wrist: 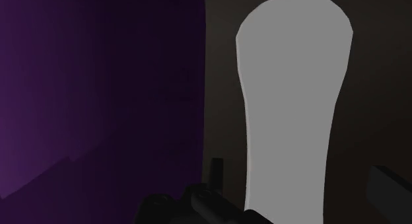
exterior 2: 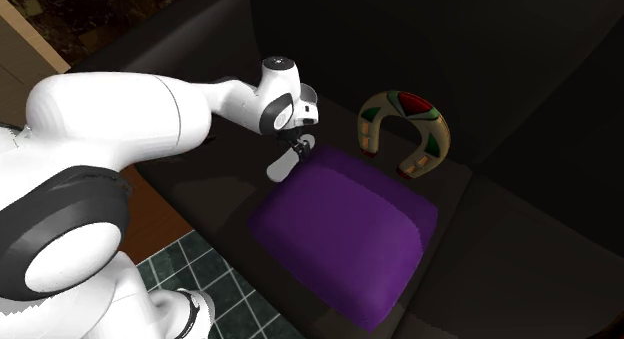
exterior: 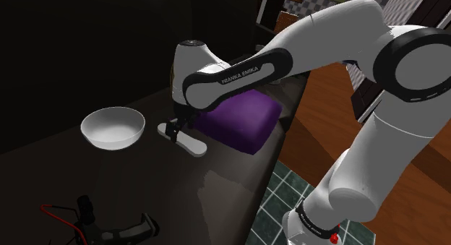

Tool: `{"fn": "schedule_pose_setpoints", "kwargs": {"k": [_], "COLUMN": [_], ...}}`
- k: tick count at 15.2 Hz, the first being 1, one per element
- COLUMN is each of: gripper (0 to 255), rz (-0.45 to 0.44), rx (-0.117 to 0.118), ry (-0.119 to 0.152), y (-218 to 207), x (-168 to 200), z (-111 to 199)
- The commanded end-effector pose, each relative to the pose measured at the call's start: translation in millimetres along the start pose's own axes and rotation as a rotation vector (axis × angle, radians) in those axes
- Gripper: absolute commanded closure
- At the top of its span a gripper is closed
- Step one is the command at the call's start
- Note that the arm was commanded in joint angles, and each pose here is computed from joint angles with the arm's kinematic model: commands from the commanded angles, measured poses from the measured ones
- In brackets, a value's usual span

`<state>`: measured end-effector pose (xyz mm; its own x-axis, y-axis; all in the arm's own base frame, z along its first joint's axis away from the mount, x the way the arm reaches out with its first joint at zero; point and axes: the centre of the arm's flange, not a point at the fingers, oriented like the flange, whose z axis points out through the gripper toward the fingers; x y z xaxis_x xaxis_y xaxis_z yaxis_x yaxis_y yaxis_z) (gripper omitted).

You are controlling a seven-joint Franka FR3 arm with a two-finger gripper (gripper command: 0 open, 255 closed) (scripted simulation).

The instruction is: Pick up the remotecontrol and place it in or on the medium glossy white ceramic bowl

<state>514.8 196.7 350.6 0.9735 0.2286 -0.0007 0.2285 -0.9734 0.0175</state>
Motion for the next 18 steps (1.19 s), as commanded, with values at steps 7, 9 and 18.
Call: {"fn": "schedule_pose_setpoints", "kwargs": {"k": [7,9,18], "gripper": [0,0,255], "rz": [0.001,0.001,0.001], "rx": [0.000,0.000,0.000], "ry": [-0.001,-0.001,-0.001], "y": [0,0,3], "x": [0,0,0], "z": [20,20,24]}}
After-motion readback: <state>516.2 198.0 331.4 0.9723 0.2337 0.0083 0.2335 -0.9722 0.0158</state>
